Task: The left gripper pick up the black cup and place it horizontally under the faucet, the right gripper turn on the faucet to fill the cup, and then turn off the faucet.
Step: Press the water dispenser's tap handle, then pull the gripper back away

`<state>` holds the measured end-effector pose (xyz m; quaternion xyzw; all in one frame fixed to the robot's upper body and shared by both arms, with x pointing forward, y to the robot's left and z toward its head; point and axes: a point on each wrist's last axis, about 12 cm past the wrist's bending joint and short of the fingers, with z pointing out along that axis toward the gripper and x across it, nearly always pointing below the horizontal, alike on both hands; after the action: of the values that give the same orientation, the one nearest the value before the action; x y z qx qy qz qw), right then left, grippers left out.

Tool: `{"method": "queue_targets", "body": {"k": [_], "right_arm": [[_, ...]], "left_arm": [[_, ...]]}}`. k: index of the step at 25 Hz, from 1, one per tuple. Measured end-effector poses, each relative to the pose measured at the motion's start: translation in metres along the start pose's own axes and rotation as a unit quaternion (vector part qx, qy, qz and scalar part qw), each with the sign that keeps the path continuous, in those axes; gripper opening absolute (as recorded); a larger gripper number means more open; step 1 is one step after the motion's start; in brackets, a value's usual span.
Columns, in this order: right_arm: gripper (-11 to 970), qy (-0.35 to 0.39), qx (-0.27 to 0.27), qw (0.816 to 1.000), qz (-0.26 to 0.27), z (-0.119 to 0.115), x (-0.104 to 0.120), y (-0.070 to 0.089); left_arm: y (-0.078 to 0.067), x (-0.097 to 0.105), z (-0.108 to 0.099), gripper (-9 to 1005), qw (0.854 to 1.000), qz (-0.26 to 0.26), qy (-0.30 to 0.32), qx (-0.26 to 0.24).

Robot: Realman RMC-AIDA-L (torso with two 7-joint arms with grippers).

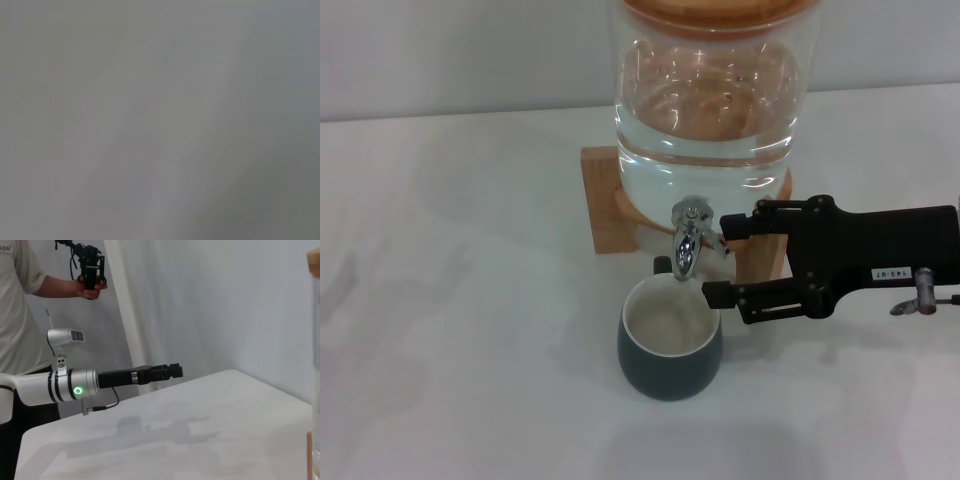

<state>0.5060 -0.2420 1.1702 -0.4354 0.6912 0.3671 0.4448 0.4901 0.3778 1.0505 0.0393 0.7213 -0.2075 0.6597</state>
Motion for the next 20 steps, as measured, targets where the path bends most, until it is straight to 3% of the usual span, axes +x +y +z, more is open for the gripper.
{"method": "queue_targets", "body": {"k": [20], "right_arm": [[825, -0.001, 0.018, 1.0, 0.005, 0.0008, 0.0023, -0.0041]], "left_arm": [[-0.0002, -0.0009, 0.0048, 859, 1.0, 0.005, 0.002, 0.0]]}}
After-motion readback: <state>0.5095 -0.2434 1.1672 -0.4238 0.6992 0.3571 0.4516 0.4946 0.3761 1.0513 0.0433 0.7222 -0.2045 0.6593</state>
